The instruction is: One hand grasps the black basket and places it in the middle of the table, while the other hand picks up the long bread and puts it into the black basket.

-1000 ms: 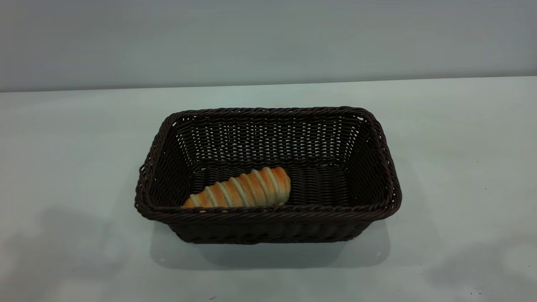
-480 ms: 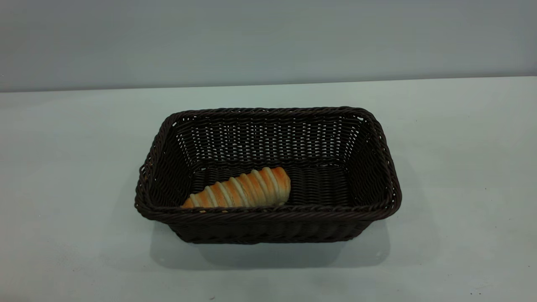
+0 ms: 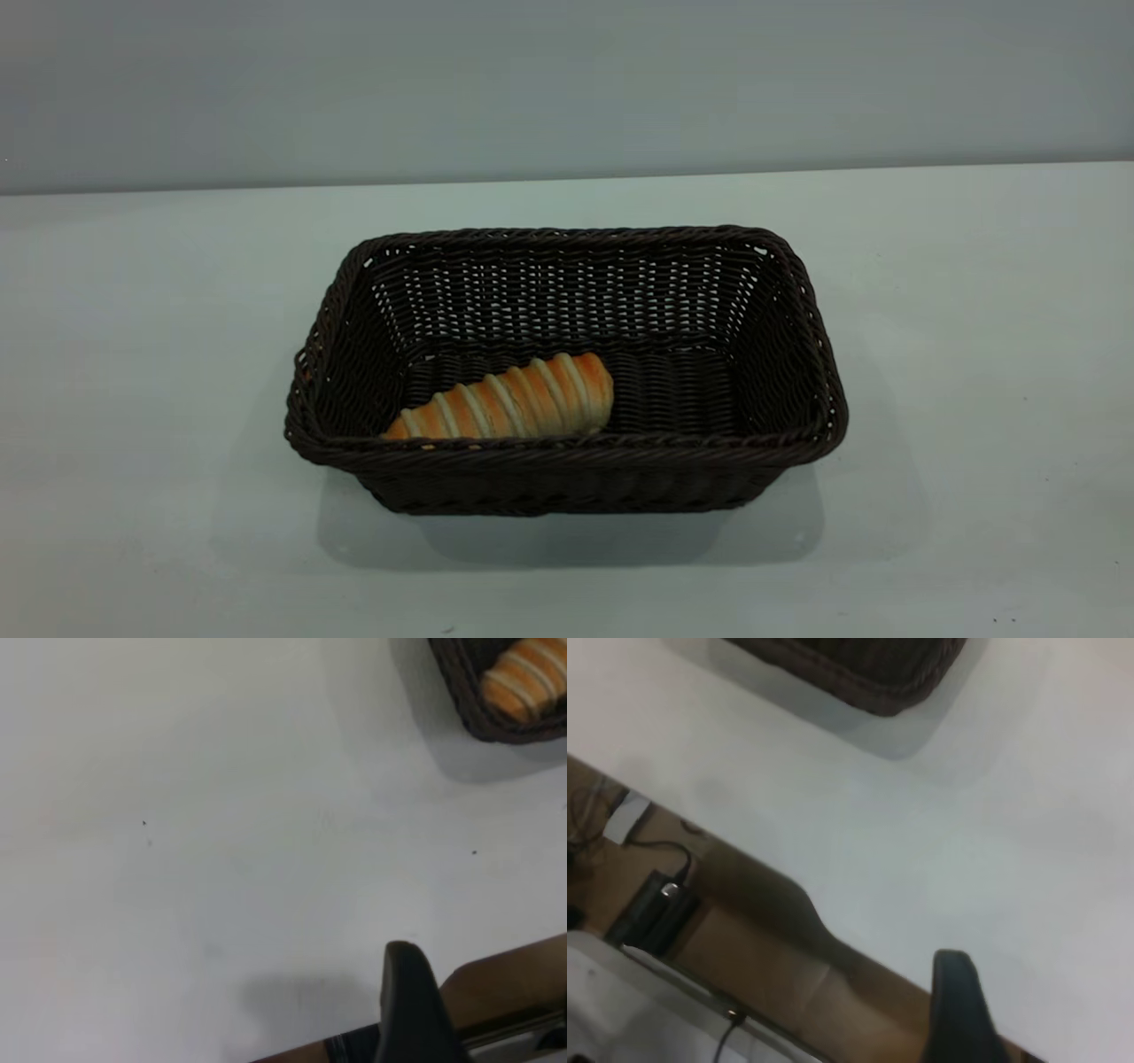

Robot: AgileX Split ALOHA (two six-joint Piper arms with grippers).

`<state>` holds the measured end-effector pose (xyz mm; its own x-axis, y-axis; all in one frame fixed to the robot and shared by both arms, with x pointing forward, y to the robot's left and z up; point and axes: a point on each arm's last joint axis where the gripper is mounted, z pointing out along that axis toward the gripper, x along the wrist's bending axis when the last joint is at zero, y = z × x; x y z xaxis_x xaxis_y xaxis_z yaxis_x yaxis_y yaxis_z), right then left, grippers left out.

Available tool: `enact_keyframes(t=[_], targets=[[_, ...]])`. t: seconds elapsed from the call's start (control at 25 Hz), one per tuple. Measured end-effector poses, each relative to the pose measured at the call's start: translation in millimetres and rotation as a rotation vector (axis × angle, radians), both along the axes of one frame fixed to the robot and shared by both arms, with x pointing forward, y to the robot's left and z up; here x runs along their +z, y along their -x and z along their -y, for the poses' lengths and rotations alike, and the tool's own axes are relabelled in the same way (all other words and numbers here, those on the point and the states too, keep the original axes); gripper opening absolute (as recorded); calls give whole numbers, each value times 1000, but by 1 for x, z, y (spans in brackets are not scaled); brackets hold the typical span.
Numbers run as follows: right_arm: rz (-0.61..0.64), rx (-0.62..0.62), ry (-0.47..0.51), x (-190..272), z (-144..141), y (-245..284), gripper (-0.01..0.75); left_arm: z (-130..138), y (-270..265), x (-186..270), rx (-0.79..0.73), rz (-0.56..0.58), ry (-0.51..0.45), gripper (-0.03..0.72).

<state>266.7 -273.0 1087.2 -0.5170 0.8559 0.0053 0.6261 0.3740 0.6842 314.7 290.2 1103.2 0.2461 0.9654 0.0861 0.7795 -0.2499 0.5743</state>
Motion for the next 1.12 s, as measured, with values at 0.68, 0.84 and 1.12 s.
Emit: enact_keyframes(t=[0.68, 0.84, 1.12], targets=[[125, -75, 17, -47, 13, 17, 504, -9, 47, -29, 1, 115, 28, 447], [147, -127, 10, -47, 17, 20, 504, -6, 50, -29, -11, 120, 62, 447], [198, -151, -10, -46, 21, 27, 504, -2, 48, -54, -23, 25, 90, 447]])
